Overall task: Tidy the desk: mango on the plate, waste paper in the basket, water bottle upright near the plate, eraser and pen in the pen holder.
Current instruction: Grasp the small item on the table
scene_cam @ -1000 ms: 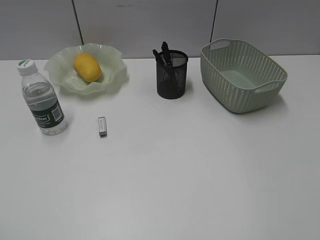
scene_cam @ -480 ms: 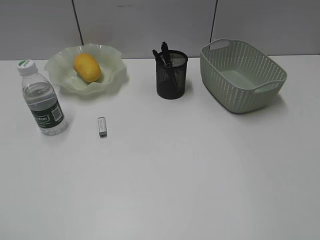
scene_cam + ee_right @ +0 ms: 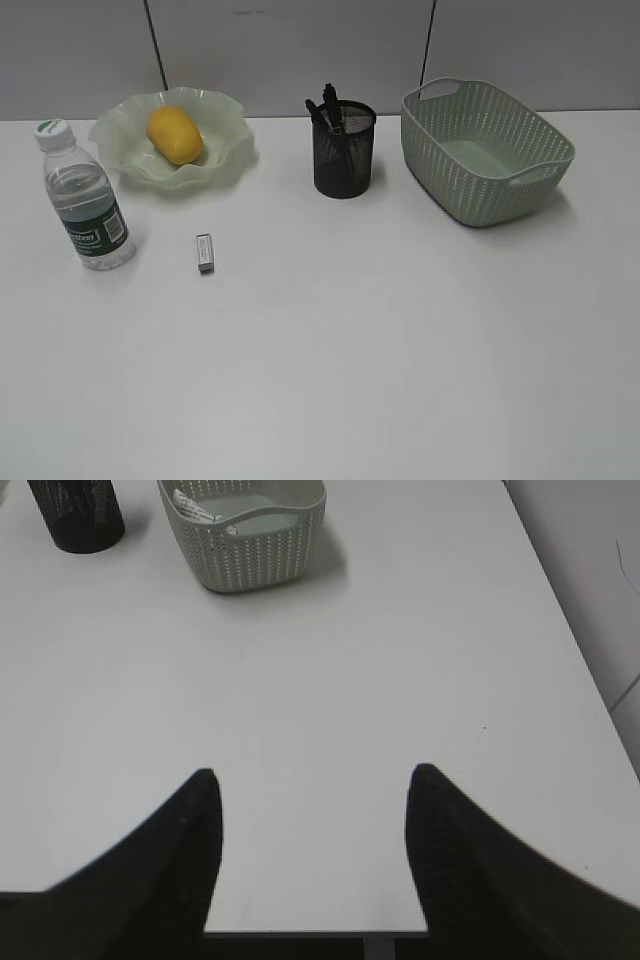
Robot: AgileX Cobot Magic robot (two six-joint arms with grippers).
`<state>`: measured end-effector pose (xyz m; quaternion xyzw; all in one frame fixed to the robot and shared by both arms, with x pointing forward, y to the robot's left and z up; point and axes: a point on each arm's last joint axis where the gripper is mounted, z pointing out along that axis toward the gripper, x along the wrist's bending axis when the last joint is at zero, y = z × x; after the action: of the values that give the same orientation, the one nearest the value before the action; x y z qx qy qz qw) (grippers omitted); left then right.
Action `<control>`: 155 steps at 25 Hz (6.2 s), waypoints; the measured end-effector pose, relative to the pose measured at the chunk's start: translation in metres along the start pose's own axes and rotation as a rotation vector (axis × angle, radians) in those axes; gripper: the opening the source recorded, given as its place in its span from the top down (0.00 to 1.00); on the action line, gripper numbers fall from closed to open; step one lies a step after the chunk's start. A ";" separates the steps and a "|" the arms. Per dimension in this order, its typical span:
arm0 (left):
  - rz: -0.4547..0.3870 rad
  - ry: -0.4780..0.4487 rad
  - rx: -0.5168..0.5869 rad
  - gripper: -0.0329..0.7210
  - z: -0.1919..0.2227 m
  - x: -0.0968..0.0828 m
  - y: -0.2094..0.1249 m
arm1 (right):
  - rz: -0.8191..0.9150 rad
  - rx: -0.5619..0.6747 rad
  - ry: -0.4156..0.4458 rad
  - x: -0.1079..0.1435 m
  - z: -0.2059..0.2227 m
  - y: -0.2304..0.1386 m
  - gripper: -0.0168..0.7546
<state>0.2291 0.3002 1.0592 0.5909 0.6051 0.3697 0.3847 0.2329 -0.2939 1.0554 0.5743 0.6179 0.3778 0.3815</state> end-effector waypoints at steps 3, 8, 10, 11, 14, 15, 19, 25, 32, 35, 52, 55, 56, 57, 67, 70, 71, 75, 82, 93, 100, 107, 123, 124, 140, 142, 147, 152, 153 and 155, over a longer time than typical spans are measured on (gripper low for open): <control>0.000 0.000 0.000 0.64 0.000 0.000 0.000 | 0.000 0.000 0.000 0.000 0.000 0.000 0.37; 0.000 0.000 0.000 0.64 0.000 0.000 0.000 | 0.000 0.000 0.000 0.000 0.000 0.000 0.37; 0.000 0.000 0.000 0.64 0.000 0.000 0.000 | 0.000 0.000 0.000 0.000 0.000 0.000 0.37; 0.000 0.000 0.000 0.64 0.000 0.000 0.000 | 0.000 0.000 0.000 0.000 0.000 0.000 0.37; 0.000 0.000 0.000 0.64 0.000 0.000 0.000 | 0.001 0.001 0.000 0.000 0.000 0.000 0.37; 0.000 0.000 0.000 0.64 0.000 0.000 0.000 | 0.001 0.001 0.000 0.000 0.000 0.000 0.37; 0.000 0.000 0.000 0.64 0.000 0.000 0.000 | 0.001 0.001 0.000 0.000 0.000 0.000 0.37; 0.000 0.000 0.000 0.64 0.000 0.000 0.000 | 0.001 0.001 0.000 0.000 0.000 0.000 0.37; 0.000 0.000 0.000 0.64 0.000 0.000 0.000 | 0.001 0.000 0.000 0.000 0.000 0.000 0.37; 0.000 0.000 0.004 0.64 0.001 0.000 0.000 | 0.001 0.000 0.000 0.000 0.000 0.000 0.37; -0.211 -0.024 0.492 0.17 0.123 -0.018 0.122 | 0.003 0.000 0.000 0.000 0.000 0.000 0.37; -0.177 -0.050 0.521 0.17 0.146 -0.044 0.147 | 0.003 0.000 0.000 0.000 0.000 0.000 0.37; -0.152 -0.059 0.523 0.17 0.154 -0.055 0.155 | 0.003 0.000 0.000 0.000 0.000 0.000 0.37; -0.143 -0.069 0.526 0.17 0.161 -0.067 0.161 | 0.004 0.000 0.000 0.000 0.000 0.000 0.37; -0.056 -0.050 0.653 0.20 0.263 -0.183 0.161 | 0.004 0.000 0.000 0.000 0.000 0.000 0.37; -0.002 0.070 0.734 0.23 0.299 -0.190 0.130 | 0.004 0.000 0.000 0.000 0.000 0.000 0.37; -0.003 0.102 0.756 0.23 0.307 -0.191 0.121 | 0.004 0.000 0.000 0.000 0.000 0.000 0.37; -0.048 0.135 0.783 0.24 0.336 -0.201 0.094 | 0.004 0.000 0.000 0.000 0.000 0.000 0.37; -0.131 0.081 0.754 0.25 0.375 -0.218 0.060 | 0.004 0.000 0.000 0.000 0.000 0.000 0.37; -0.167 0.161 0.718 0.30 0.403 -0.198 0.049 | 0.004 0.000 0.000 0.000 0.000 0.000 0.37; -0.192 0.166 0.718 0.33 0.414 -0.192 0.044 | 0.005 0.000 0.000 0.000 0.000 0.000 0.37; -0.189 0.164 0.732 0.39 0.421 -0.193 0.033 | 0.005 0.000 0.000 0.000 0.000 0.000 0.37; -0.197 0.172 0.741 0.42 0.427 -0.190 0.026 | 0.005 0.000 0.000 0.000 0.000 0.000 0.37; -0.197 0.172 0.741 0.42 0.427 -0.190 0.026 | 0.005 0.000 0.000 0.000 0.000 0.000 0.37; -0.198 0.171 0.750 0.44 0.431 -0.191 0.020 | 0.005 0.000 0.000 0.000 0.000 0.000 0.37; -0.203 0.169 0.751 0.44 0.431 -0.191 0.020 | 0.005 0.000 0.000 0.000 0.000 0.000 0.37; -0.219 0.170 0.764 0.45 0.431 -0.192 0.017 | 0.005 0.000 0.000 0.000 0.000 0.000 0.37; -0.204 0.169 0.763 0.45 0.431 -0.194 0.016 | 0.005 0.000 0.000 0.000 0.000 0.000 0.37; -0.202 0.170 0.764 0.46 0.431 -0.194 0.016 | 0.005 0.000 0.000 0.000 0.000 0.000 0.37; -0.197 0.174 0.765 0.51 0.431 -0.194 0.016 | 0.005 0.000 0.000 0.000 0.000 0.000 0.37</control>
<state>0.6258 0.1040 0.8935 0.5971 0.7831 0.1279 0.1179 0.2328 -0.2939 1.0554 0.5759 0.6166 0.3786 0.3805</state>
